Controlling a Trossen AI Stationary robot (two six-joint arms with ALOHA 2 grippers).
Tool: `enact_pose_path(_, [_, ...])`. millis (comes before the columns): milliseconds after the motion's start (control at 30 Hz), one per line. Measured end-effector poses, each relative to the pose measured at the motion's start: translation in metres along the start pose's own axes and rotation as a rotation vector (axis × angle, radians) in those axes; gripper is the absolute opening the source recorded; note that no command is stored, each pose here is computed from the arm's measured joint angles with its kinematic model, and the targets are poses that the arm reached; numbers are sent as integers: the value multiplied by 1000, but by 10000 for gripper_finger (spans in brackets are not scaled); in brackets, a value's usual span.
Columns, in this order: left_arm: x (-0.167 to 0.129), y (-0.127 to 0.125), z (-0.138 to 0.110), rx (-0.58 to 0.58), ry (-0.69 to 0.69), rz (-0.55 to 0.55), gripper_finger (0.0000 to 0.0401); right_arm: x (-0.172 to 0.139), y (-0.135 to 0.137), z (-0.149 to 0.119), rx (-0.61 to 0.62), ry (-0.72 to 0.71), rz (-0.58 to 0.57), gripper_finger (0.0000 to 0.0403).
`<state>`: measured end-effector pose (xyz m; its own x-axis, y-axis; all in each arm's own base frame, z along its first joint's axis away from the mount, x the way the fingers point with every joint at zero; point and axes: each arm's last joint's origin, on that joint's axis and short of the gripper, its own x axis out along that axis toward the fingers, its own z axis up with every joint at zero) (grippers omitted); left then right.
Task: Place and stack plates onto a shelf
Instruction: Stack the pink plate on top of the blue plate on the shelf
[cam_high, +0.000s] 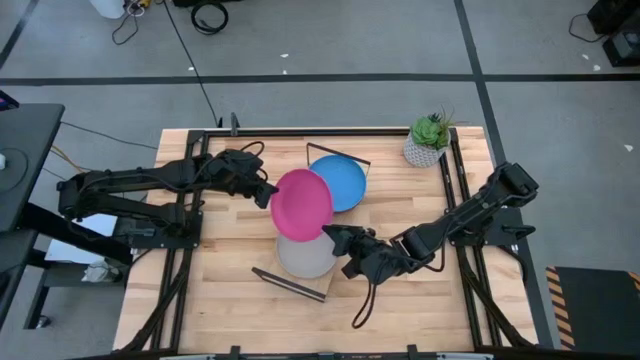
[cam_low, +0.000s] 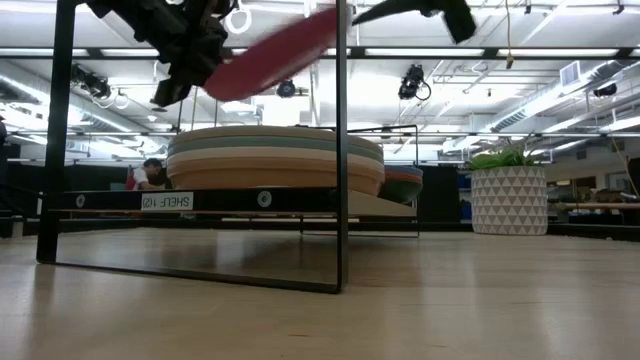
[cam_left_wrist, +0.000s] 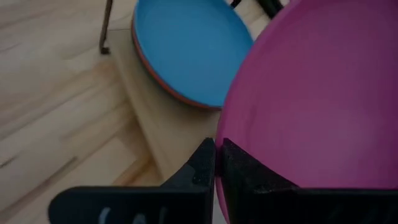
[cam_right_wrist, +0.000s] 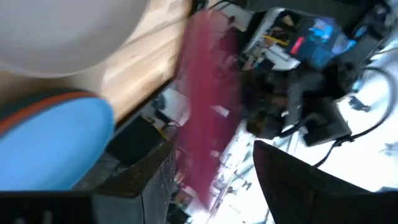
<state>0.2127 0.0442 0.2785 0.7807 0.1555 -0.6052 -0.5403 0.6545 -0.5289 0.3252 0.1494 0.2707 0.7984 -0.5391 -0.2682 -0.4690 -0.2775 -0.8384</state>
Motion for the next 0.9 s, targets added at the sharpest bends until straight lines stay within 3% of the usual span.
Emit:
enact_pose_path(233, [11,2,0,-6,54,-11,21,9,2,5,-123,-3,-6,210])
enact_pose_path(533, [12,-2,2,-4,53,-77,21,27,7,1,-119,21,27,183])
enact_pose_path(900, [12,-2,2,25,50,-80,22,31,9,-1,-94,31,39,109])
